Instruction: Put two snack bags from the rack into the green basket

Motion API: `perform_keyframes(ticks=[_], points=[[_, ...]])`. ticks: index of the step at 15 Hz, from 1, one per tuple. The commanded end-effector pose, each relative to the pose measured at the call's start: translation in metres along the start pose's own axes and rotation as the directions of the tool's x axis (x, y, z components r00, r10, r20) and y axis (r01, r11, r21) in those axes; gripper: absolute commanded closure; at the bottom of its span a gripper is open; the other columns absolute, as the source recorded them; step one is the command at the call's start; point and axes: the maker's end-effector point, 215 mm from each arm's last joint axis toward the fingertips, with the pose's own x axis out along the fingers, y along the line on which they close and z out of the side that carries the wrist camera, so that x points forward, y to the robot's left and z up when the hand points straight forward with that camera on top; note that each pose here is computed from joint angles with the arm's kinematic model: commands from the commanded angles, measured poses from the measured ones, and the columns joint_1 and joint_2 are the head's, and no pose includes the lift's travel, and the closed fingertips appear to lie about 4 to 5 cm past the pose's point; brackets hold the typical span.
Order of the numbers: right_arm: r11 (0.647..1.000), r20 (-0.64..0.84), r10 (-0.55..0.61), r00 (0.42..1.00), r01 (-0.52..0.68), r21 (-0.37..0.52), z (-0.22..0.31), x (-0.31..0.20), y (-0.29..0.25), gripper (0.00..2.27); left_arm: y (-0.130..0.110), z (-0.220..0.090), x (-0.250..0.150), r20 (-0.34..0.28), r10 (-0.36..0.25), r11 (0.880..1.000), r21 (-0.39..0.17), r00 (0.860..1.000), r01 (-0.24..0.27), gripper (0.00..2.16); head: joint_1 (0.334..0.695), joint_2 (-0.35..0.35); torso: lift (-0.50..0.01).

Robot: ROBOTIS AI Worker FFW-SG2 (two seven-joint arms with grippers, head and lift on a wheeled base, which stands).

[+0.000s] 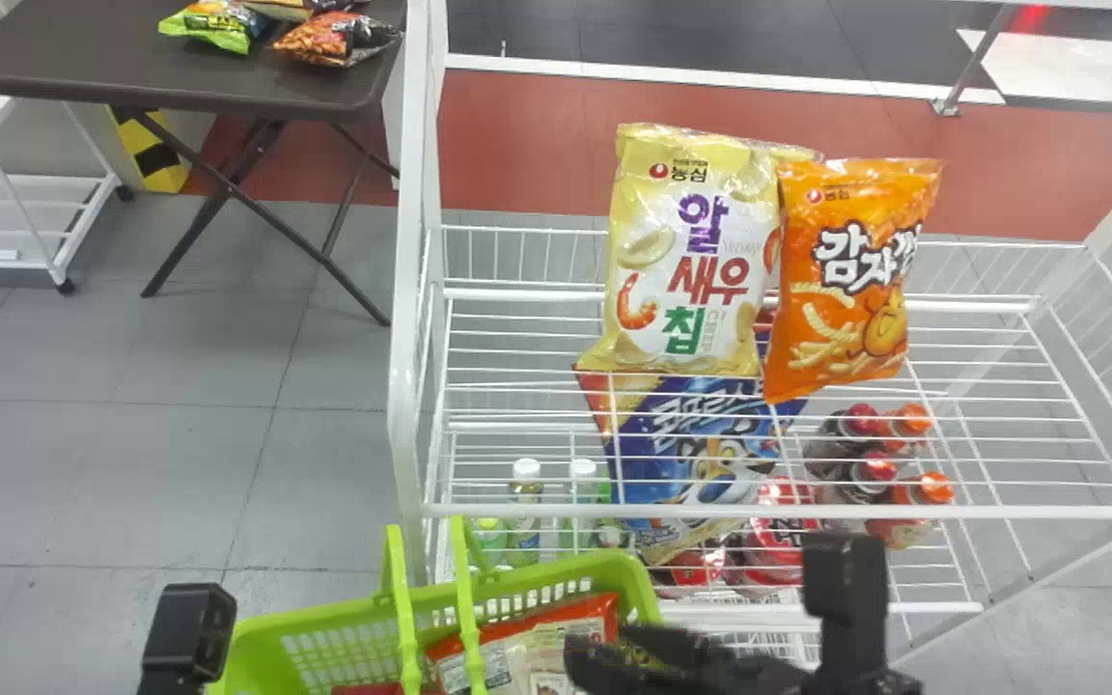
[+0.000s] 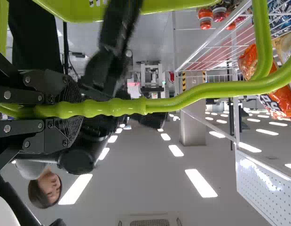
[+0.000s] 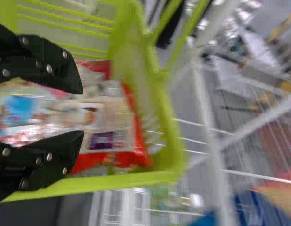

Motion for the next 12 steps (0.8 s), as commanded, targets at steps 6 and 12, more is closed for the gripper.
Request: perform_keyframes(ticks=[6, 12], points=[[0.945, 0.572, 0.02, 0.82, 0.171, -0.279, 0.141, -0.076, 0.03, 0.06, 0.005, 0.001, -0.001, 0.003, -0.003, 1.0, -0.017, 1.0, 0.003, 1.37, 0.695, -0.21, -0.005], [0.885, 0.674, -0.085, 0.734, 0.367, -0.287, 0.132, -0.103, 0.039, 0.07, 0.006, 0.0, -0.003, 0.01, -0.027, 0.999, -0.04, 1.0, 0.028, 1.37, 0.695, -0.219, -0.005]])
